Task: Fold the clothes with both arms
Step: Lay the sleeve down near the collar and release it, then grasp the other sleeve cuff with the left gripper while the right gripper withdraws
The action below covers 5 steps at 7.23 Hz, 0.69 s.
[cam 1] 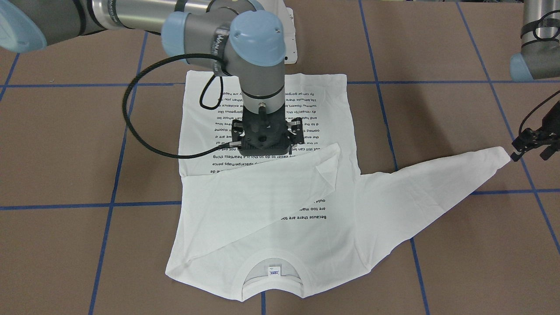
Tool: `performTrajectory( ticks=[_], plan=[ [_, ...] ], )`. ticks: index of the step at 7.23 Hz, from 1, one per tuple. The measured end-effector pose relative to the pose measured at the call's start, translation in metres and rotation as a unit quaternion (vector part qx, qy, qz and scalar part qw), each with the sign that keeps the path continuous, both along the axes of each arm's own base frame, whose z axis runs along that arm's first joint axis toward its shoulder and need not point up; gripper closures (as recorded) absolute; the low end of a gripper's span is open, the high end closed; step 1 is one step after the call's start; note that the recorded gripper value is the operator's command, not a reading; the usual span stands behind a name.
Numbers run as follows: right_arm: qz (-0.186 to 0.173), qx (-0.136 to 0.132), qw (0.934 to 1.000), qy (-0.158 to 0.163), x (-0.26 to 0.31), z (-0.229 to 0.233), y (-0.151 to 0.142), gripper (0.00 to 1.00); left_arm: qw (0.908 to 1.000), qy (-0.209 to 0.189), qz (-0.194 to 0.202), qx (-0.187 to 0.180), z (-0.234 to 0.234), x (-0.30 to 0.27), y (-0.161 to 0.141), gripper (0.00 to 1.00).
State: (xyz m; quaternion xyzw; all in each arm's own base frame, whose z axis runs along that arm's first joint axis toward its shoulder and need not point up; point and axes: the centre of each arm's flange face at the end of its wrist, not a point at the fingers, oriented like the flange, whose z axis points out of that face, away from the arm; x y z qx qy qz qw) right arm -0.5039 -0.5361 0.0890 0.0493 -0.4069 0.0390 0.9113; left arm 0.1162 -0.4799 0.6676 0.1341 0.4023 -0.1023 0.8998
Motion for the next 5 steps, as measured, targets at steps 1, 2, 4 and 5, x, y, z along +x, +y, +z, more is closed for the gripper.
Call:
performTrajectory(
  ticks=[1, 2, 4, 5],
  plan=[
    [-0.009, 0.009, 0.9999, 0.007, 0.038, 0.018, 0.004, 0.0, 0.9992, 0.015, -0.024, -0.026, 0.005, 0.017, 0.014, 0.19],
    [-0.013, 0.016, 0.9997, 0.011, 0.062, 0.032, 0.008, 0.0, 0.9978, 0.023, -0.04, -0.048, 0.01, 0.026, 0.023, 0.22],
    [-0.015, 0.021, 0.9996, 0.012, 0.079, 0.042, 0.015, 0.0, 0.9952, 0.026, -0.053, -0.077, 0.022, 0.03, 0.039, 0.22],
    [-0.016, 0.022, 0.9996, 0.012, 0.08, 0.043, 0.016, 0.0, 0.9945, 0.025, -0.055, -0.085, 0.027, 0.032, 0.043, 0.22]
  ],
)
